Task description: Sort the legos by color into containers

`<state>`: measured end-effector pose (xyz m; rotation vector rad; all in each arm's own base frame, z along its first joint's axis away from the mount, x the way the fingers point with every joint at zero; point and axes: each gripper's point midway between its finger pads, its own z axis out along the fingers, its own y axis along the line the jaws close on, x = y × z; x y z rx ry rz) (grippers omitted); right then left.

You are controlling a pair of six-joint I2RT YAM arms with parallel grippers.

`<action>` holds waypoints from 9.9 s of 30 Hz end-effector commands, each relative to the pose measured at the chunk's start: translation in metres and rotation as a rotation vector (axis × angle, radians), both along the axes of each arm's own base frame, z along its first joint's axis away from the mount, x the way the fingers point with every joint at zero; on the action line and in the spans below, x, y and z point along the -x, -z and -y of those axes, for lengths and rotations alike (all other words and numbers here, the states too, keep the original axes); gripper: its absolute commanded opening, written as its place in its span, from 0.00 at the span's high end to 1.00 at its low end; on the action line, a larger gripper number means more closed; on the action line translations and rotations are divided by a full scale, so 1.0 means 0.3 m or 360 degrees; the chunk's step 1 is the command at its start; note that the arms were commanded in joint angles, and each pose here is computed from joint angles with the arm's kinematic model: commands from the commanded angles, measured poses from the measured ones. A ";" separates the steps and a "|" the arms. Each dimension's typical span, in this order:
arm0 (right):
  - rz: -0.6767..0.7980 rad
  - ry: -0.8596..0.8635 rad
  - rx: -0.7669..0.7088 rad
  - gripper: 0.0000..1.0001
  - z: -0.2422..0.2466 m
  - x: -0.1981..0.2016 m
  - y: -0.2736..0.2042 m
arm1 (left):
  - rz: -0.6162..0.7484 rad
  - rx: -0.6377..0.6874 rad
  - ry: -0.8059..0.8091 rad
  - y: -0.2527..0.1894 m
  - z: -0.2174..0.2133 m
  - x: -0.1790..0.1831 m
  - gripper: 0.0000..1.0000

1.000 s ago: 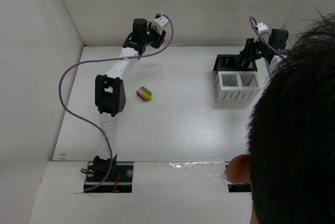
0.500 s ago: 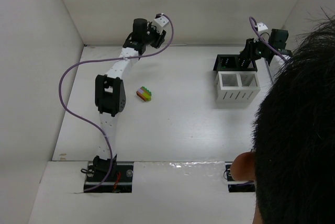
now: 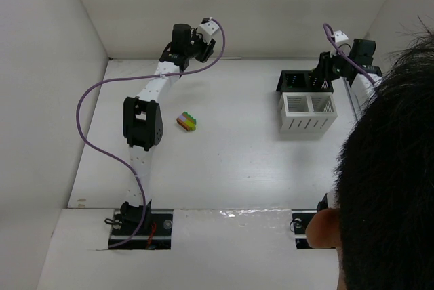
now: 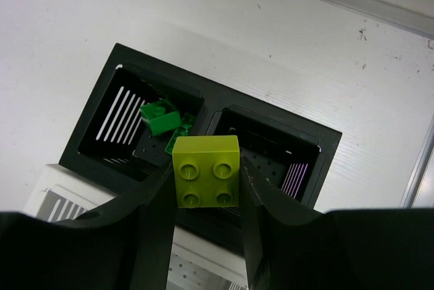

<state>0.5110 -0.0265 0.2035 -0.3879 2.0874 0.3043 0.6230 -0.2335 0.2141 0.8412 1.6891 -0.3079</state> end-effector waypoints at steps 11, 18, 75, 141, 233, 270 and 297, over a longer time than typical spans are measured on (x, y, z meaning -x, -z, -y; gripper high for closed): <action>0.0108 0.0030 0.0044 0.57 0.044 0.018 -0.080 | 0.0225 0.0051 0.0035 -0.175 0.012 -0.024 1.00; 0.0106 0.0045 0.0044 0.55 0.055 0.035 -0.081 | 0.0211 0.0047 0.0035 -0.168 0.011 -0.021 1.00; 0.0601 0.0516 -0.0489 0.35 -0.079 0.218 -0.586 | -0.0563 0.1096 0.1014 -0.358 0.821 0.549 1.00; 0.0612 0.0585 -0.0572 0.27 -0.102 0.259 -0.557 | -0.0122 0.1389 0.0819 -0.237 1.044 0.433 0.68; -0.0024 -0.0793 -0.0215 0.06 -0.840 0.330 -0.153 | 0.0061 -0.1171 0.1797 0.369 -0.319 0.651 0.00; -0.0095 -0.0845 -0.0340 0.06 -0.846 0.325 -0.161 | -0.0071 -0.1238 0.1979 0.543 -0.337 0.694 0.03; -0.0650 -0.0540 -0.1350 0.02 -0.903 0.302 -0.215 | 0.0397 -0.0769 0.1285 0.182 -0.147 0.592 0.98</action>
